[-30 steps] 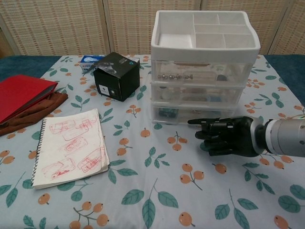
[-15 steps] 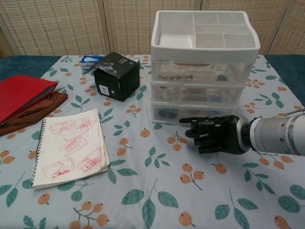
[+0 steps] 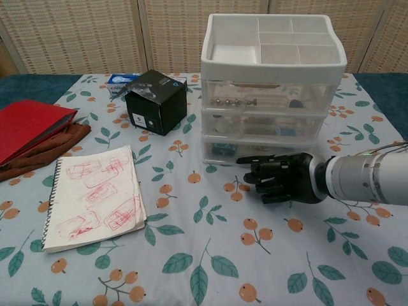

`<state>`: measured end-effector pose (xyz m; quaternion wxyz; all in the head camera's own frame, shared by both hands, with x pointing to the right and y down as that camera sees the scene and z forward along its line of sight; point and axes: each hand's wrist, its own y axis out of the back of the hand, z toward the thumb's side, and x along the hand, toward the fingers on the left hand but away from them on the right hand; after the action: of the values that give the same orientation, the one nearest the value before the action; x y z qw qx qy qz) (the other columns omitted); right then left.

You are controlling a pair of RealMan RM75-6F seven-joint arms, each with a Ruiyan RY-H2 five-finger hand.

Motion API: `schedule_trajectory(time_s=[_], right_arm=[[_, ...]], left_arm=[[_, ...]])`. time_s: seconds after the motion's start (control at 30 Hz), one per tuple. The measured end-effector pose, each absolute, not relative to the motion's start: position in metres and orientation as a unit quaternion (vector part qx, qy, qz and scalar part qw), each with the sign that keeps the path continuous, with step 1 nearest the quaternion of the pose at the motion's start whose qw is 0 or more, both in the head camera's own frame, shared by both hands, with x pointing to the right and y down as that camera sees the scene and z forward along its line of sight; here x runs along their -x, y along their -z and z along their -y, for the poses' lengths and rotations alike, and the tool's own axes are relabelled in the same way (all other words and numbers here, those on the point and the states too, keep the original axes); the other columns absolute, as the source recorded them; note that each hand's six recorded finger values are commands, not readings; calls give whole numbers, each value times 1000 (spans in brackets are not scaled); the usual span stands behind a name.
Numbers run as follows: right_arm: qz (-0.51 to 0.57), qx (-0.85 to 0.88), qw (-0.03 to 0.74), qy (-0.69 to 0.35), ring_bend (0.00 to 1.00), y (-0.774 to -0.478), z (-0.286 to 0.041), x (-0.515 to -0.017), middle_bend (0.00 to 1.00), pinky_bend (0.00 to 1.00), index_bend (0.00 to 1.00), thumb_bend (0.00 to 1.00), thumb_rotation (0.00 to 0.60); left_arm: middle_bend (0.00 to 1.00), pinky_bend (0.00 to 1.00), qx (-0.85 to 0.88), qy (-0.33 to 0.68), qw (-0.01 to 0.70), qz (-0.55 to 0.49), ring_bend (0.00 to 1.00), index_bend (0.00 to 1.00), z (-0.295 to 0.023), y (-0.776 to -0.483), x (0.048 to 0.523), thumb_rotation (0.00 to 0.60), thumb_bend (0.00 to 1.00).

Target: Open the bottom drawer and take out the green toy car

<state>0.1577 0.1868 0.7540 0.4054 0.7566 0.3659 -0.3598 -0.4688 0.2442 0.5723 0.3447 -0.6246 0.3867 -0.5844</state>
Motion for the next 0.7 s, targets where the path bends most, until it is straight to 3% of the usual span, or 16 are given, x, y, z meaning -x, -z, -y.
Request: schedule_trajectory(time_s=[0.7], right_arm=[[-357,-757,406,368,973,-754,-192,-162,788,1000,132,788,600]], left_arm=[[54,86,627,584,344,-384,71,90,-244,-572,465,600,227]])
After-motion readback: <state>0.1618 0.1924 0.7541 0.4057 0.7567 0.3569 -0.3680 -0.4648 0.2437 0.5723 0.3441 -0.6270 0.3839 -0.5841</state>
